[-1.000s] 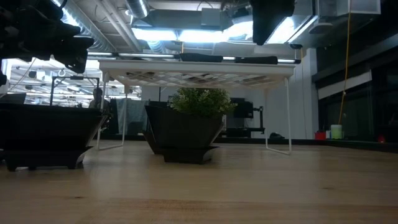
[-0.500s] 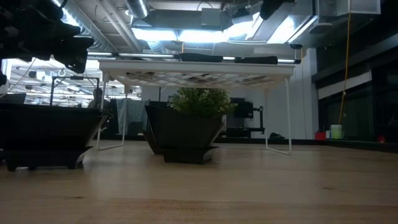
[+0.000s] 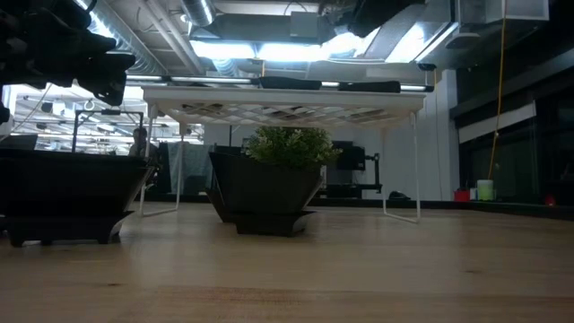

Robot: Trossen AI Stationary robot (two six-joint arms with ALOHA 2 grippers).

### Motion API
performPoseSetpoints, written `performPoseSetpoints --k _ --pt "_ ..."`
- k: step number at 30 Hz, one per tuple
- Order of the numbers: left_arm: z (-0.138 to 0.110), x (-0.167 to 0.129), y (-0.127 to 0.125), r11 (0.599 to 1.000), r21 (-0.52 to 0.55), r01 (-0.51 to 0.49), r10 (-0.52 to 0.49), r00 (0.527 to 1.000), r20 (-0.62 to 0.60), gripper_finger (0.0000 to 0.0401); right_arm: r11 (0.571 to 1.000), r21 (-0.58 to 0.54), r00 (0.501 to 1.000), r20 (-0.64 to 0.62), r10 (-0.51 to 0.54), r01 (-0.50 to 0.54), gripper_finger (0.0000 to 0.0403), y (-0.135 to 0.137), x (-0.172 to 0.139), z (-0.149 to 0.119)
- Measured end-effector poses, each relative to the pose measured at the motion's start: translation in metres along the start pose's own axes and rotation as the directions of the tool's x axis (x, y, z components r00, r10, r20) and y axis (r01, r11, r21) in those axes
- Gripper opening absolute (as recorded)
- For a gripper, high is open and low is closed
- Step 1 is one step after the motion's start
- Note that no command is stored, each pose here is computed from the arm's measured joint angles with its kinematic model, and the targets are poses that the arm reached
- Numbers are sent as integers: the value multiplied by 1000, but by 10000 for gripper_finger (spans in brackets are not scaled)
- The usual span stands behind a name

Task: Pick & Place Mini shaped plates
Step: Stack the black distorted square plate on top of the black distorted square plate on the shelf

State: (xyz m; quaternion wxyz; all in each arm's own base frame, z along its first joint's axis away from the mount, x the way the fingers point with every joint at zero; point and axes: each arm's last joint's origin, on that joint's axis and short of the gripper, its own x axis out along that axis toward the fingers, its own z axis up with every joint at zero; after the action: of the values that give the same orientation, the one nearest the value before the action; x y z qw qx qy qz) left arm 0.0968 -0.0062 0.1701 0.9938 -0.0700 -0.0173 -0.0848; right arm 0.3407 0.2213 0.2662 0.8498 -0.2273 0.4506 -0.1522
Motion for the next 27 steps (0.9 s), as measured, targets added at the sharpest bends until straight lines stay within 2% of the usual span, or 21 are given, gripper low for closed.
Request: performPoseSetpoints --k 9,16,20,27 --pt "0 0 0 1000 0 0 0 1000 0 143 1000 -1 1000 9 6 -6 120 29 21 0" --pt "0 0 0 1000 0 0 0 1000 0 143 995 -98 999 46 26 -22 120 49 37 3" --pt "0 0 0 1000 0 0 0 1000 0 143 992 -122 998 55 32 -25 120 50 40 5" --pt "0 0 0 1000 0 0 0 1000 0 143 992 -102 996 41 74 -69 120 45 52 10"
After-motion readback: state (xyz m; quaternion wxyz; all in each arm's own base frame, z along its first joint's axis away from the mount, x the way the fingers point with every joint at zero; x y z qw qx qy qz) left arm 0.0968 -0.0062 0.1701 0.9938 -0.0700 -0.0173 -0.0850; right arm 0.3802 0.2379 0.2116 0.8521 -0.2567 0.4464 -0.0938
